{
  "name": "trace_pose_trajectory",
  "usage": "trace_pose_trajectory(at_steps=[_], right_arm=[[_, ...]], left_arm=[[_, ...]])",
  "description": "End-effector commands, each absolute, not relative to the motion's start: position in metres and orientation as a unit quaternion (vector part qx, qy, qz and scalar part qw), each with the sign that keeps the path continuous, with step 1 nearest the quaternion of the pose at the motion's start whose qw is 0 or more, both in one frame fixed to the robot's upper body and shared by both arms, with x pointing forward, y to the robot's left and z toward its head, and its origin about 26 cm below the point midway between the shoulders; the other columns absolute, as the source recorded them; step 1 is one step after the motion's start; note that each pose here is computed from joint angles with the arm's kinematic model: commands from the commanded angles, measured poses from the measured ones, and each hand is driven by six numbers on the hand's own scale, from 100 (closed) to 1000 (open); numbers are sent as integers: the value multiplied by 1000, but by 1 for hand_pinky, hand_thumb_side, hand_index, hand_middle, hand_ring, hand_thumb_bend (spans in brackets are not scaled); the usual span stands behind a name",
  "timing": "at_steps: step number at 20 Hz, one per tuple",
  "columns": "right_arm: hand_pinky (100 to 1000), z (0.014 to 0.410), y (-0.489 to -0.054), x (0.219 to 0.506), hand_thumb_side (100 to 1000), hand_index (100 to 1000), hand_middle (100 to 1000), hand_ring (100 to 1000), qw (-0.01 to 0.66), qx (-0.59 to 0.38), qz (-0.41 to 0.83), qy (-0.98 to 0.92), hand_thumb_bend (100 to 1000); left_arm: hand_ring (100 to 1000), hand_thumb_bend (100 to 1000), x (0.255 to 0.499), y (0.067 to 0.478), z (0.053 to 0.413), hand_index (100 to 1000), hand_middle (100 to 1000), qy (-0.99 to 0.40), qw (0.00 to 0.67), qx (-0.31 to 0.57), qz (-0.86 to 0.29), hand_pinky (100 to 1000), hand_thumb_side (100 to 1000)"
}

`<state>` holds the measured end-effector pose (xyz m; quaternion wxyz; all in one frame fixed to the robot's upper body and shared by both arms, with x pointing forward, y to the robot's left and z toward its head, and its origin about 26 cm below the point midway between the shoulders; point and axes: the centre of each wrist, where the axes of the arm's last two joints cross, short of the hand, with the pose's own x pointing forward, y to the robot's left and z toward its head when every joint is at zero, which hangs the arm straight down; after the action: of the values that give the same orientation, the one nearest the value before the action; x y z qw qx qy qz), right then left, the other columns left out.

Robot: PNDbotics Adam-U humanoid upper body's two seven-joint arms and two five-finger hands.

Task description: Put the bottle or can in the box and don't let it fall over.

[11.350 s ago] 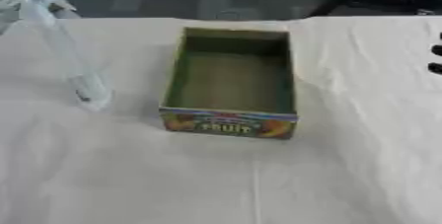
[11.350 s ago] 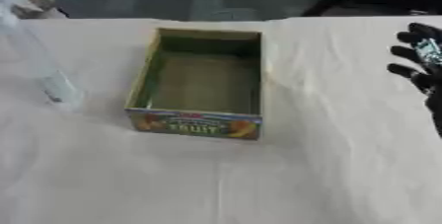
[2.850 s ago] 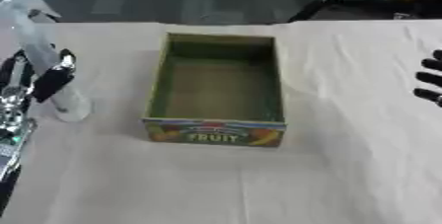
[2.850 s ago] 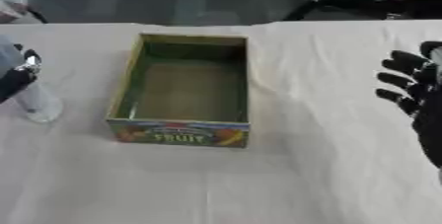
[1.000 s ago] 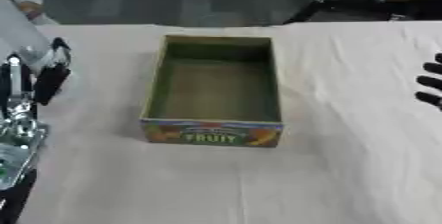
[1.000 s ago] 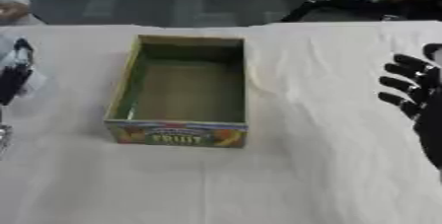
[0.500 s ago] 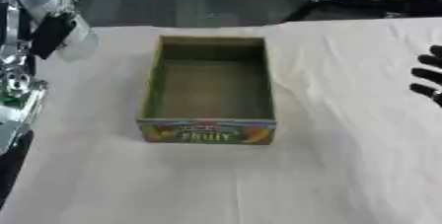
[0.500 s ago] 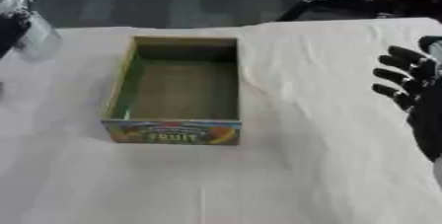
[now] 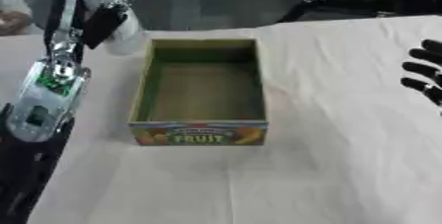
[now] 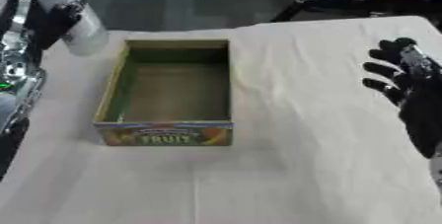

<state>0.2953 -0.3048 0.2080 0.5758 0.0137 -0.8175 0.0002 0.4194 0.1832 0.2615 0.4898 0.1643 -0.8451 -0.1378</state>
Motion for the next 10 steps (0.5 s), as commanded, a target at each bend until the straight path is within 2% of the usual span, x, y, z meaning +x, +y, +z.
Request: trace_pose_trajectory(at_steps=[1, 3, 6, 9, 10], right_arm=[[824, 220, -304, 293, 616, 828, 795, 842, 561, 17, 18, -828, 100], [824, 220, -303, 293, 544, 828, 795, 843, 558, 23, 23, -829, 100], [825, 221, -303, 293, 538, 828, 796, 843, 555, 27, 26, -831, 100], [825, 222, -302, 294, 604, 829, 796, 843, 553, 31, 28, -832, 100], [825, 222, -302, 294, 670, 829, 796, 843, 553, 31, 27, -832, 100]], left_arm=[[100, 100, 421, 165, 266, 202, 100, -854, 477, 149, -145, 1000, 622], [100, 100, 424, 154, 258, 201, 100, -854, 479, 142, -144, 1000, 621], [100, 100, 428, 140, 250, 202, 100, -861, 466, 139, -147, 1000, 666], [100, 100, 433, 130, 238, 200, 100, -868, 451, 147, -147, 1000, 659], [100, 100, 435, 127, 234, 200, 100, -868, 450, 150, -148, 1000, 651]])
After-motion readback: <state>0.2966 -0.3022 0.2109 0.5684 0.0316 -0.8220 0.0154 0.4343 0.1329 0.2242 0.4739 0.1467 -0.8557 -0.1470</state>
